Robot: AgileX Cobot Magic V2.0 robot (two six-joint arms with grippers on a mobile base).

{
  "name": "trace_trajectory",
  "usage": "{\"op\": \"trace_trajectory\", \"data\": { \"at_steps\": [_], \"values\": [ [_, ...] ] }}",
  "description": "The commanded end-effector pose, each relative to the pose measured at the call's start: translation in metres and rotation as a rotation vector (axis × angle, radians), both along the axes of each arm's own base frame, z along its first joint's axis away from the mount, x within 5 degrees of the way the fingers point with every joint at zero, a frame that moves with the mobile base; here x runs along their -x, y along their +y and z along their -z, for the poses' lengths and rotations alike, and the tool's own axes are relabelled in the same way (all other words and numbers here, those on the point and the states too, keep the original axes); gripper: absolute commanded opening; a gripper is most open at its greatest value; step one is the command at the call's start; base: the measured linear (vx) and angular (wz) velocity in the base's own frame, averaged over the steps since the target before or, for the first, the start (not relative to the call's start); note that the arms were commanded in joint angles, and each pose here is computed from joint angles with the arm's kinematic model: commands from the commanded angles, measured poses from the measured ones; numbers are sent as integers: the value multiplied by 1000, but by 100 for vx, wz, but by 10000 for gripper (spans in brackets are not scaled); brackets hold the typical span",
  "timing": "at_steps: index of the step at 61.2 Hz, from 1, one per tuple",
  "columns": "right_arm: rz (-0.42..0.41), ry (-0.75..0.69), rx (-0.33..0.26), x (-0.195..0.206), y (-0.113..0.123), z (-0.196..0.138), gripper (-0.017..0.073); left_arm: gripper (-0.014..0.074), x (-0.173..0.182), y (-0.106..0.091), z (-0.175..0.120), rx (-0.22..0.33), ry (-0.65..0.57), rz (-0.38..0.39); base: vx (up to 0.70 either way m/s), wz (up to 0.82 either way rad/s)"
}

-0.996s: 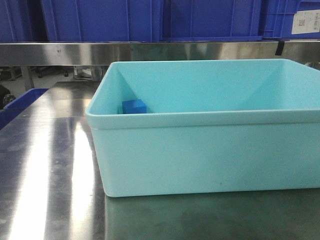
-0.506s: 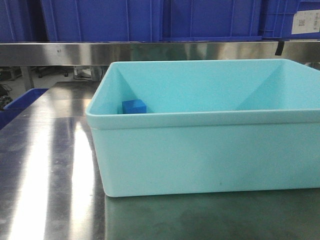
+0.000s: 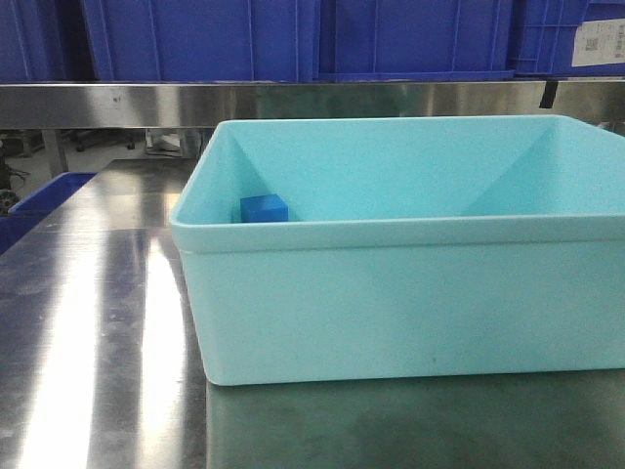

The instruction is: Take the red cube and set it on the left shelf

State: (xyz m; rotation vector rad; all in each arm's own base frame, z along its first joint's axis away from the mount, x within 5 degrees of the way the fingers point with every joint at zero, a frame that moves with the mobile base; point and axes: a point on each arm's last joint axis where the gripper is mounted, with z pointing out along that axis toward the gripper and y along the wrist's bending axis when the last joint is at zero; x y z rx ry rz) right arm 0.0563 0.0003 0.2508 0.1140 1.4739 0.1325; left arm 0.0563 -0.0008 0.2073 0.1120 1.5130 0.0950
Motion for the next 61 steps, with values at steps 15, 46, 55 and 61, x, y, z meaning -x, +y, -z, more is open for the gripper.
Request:
{"op": "trace_trajectory", "data": {
  "at_steps": [15,46,55,61],
  "values": [
    [3,-213,-19,-8,-1,-64,57,106,0,0,-1,5,-68,6,0,0],
    [-59,189,-15,-36,6,-81,57,106,0,0,-1,5,-68,6,0,0],
    [-129,256,-2,-61,15,-98,57,106,0,0,-1,5,-68,6,0,0],
    [-169,275,5,-79,23,-106,57,106,0,0,-1,5,-68,6,0,0]
  ]
}}
